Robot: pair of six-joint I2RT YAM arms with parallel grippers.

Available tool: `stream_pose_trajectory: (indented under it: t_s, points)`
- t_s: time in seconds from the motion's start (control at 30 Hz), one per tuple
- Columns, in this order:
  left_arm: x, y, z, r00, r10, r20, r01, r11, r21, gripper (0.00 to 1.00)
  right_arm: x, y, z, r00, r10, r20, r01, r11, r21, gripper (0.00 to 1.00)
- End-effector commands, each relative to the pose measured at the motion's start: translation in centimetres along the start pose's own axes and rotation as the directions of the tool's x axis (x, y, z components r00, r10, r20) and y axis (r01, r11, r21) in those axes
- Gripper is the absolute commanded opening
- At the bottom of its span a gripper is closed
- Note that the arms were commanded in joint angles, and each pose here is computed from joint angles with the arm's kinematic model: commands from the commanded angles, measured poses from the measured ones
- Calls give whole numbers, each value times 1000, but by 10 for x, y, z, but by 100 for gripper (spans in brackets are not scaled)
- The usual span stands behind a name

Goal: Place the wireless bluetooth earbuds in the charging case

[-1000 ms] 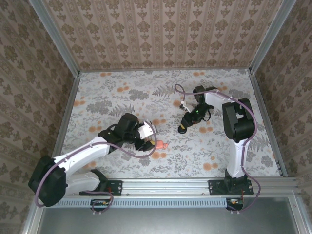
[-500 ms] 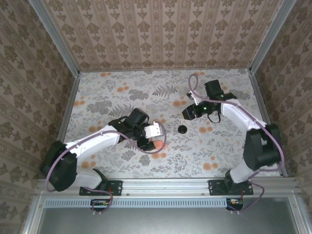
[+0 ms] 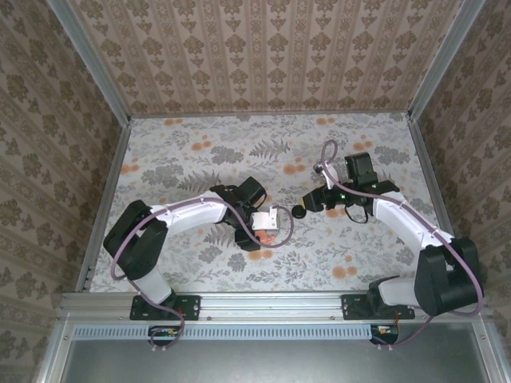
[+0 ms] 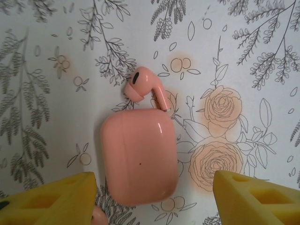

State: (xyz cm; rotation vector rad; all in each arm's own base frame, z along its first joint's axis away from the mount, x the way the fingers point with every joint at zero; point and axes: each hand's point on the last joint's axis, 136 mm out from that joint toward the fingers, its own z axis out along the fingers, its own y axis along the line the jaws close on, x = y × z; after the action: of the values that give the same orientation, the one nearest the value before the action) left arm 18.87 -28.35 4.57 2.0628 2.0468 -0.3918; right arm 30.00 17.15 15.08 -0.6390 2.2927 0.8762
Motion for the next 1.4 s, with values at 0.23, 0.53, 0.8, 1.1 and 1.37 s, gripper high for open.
stream_pose_trajectory:
  t_s: [0.23, 0.53, 0.8, 1.1, 1.37]
  points:
    - [3, 2, 17, 995, 31, -94, -28, 999, 28, 66, -4, 2, -17, 996, -56, 63, 52, 997, 63, 61]
    - [11, 6, 33, 987, 37, -159, -33, 999, 27, 58, -4, 6, -25, 993, -82, 82, 76, 994, 83, 61]
    - [9, 7, 29, 987, 64, -149, -64, 998, 2, 36, -5, 7, -31, 989, -107, 106, 96, 989, 108, 60]
    - [2, 8, 10, 992, 99, -79, -105, 992, -69, 29, -2, 4, -28, 991, -54, 125, 41, 993, 108, 60]
    - [-21, 3, -24, 984, 151, 98, -132, 976, -171, 28, 11, 5, -13, 982, 189, 14, -189, 982, 26, 63]
